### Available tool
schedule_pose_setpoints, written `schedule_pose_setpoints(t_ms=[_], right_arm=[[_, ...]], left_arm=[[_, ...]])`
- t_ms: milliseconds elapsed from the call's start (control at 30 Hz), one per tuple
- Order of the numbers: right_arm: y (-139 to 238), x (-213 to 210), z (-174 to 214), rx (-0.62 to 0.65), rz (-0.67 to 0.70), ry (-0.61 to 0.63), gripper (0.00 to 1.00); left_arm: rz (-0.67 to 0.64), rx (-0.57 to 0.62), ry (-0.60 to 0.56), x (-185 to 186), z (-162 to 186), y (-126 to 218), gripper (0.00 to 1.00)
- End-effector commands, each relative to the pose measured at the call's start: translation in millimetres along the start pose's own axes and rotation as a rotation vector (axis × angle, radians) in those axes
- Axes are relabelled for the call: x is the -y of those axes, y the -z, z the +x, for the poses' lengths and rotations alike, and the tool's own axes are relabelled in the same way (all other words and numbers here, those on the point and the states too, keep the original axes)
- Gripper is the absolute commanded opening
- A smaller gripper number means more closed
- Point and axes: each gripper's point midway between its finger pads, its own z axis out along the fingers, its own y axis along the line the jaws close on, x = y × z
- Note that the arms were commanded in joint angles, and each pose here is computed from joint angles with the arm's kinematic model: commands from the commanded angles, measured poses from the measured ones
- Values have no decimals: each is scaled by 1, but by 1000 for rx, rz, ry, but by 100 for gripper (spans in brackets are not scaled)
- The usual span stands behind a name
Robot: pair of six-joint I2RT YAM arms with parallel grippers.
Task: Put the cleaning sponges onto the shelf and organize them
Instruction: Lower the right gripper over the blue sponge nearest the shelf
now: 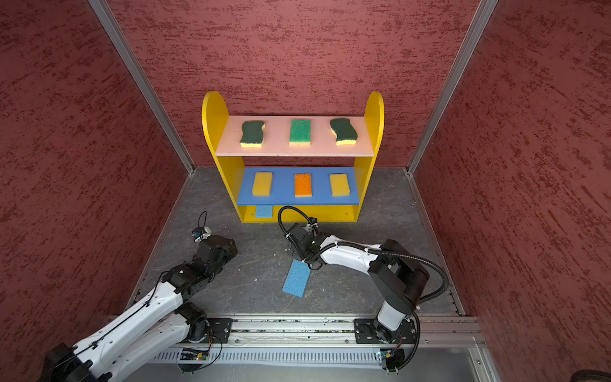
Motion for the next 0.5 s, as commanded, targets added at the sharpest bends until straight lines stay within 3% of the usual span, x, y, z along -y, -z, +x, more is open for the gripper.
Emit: schedule_pose_setpoints(t_ms=[0, 467], right_arm=[[-1, -14, -2, -4, -26, 9, 99], [-21, -20, 6, -57, 58, 46, 99]], left_arm=[[-10, -12, -17, -6, 3, -2, 49], [-28, -15, 8, -24, 5, -4, 49]])
